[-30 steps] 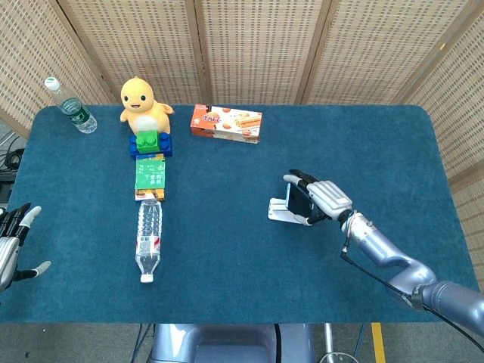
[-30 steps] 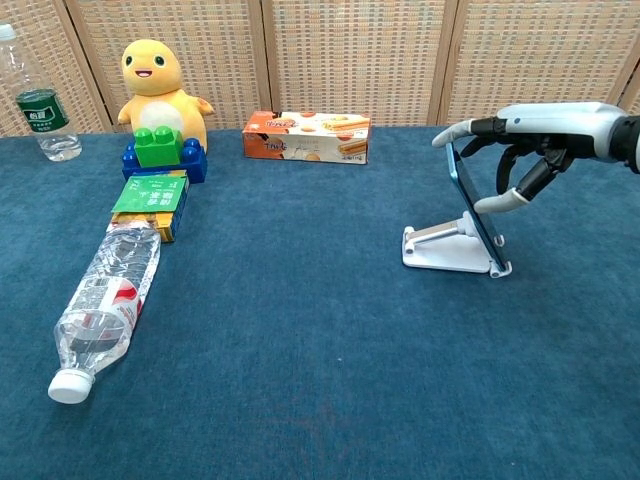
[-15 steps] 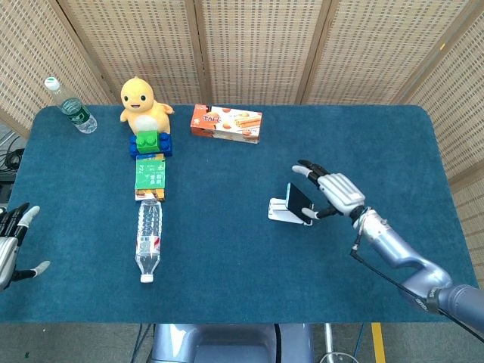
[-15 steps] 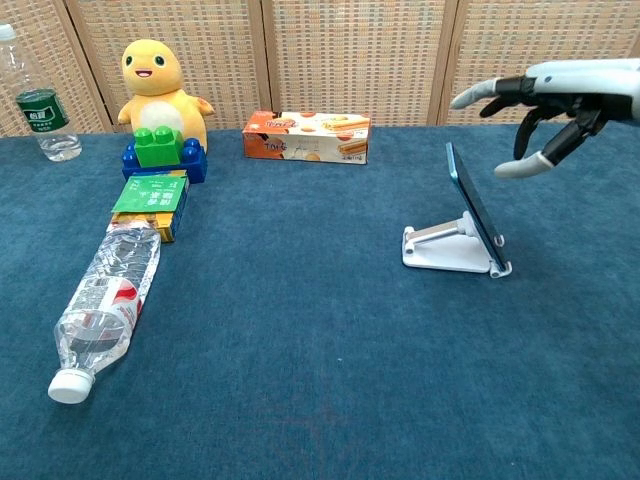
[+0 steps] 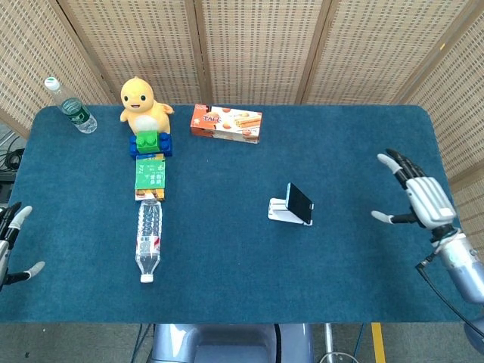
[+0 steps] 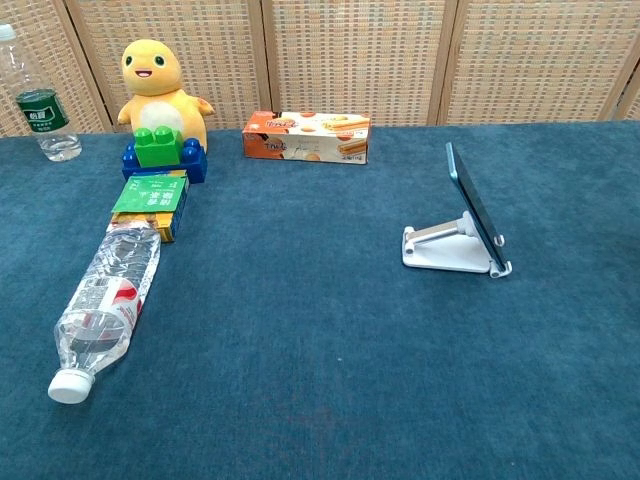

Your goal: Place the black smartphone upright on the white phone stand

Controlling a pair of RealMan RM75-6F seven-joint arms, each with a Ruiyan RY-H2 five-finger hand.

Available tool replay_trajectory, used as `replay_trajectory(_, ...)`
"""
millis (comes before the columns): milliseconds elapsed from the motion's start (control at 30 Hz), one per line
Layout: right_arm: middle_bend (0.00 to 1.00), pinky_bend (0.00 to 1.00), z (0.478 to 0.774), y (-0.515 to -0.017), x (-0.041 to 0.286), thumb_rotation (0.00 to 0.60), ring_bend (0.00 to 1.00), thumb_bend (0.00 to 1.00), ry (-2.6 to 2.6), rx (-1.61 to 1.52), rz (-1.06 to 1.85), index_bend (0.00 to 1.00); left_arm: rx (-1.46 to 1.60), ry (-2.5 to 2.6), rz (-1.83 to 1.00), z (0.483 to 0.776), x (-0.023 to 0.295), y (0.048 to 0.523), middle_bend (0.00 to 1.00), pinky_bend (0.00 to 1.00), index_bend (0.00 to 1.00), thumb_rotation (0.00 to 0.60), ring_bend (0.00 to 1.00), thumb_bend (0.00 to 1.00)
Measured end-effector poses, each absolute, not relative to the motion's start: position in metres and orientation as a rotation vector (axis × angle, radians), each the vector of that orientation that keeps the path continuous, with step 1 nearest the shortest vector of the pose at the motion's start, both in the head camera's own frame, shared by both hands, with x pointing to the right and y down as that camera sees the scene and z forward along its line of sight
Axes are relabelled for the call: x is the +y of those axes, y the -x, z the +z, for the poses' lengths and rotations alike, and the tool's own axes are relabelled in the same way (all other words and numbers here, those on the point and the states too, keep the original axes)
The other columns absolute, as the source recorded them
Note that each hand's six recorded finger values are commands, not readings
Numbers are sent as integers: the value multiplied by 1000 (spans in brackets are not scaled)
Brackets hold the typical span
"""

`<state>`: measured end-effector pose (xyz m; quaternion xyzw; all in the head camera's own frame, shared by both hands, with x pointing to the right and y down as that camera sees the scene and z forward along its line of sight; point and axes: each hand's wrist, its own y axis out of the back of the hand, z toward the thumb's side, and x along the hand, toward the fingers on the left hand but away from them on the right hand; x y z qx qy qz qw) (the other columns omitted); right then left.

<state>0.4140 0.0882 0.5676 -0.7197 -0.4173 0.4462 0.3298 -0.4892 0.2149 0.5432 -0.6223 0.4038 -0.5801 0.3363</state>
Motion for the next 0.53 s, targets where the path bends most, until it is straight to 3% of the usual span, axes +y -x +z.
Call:
replay_trajectory(233, 0, 0, 557, -462, 151, 600, 0, 0, 1754, -1115, 1255, 0, 1049, 1603, -1488, 539, 218, 488, 0, 0, 0, 600, 0, 0)
replay_trajectory(533, 0, 0, 547, -468, 201, 600, 0, 0, 1624, -1136, 1370, 0, 1072, 1527, -1443, 529, 223, 487, 0, 0, 0, 600, 0, 0)
